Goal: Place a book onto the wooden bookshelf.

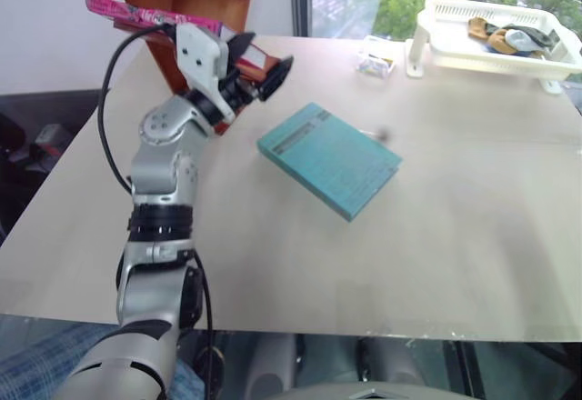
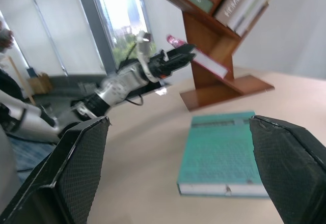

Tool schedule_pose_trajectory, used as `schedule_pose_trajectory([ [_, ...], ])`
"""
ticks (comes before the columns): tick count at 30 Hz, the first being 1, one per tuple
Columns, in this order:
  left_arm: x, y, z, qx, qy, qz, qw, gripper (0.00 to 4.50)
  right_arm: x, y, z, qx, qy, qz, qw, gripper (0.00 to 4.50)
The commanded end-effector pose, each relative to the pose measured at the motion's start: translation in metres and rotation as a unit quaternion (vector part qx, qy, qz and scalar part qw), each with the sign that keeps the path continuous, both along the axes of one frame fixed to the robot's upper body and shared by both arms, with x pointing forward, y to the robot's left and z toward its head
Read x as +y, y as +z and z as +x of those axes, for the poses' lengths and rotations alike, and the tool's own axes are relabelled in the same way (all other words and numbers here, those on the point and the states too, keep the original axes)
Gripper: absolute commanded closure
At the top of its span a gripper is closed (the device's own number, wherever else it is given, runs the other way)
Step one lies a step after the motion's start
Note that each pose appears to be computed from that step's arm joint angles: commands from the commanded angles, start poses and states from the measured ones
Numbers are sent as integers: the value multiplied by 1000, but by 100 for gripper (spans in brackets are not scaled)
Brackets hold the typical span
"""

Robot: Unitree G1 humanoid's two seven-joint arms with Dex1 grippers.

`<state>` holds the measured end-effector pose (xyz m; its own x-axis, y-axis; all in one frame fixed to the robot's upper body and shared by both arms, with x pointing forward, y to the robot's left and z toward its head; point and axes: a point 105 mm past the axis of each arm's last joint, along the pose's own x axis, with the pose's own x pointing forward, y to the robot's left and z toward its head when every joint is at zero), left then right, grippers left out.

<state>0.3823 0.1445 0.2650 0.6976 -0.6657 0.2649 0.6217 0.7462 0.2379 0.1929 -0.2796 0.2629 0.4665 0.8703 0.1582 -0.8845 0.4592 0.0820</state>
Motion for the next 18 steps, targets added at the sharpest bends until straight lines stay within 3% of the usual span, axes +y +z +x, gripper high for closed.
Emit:
schedule_pose_trajectory([
  [1,11,-20,-23,46,-30,31,998,17,-13,-11,-2,7,-35,-16,999,0],
  [5,44,-93,-41,164,19,91,982,17,-41,-66,4,62,-113,-85,988,0],
  [9,72,-142,-58,218,71,131,965,17,-63,-100,4,100,-158,-107,977,0],
  [12,79,-159,-70,235,86,143,958,17,-72,-123,-4,135,-164,-141,967,0],
  [18,78,-164,-90,255,67,122,957,17,-87,-146,-8,163,-187,-168,954,0],
])
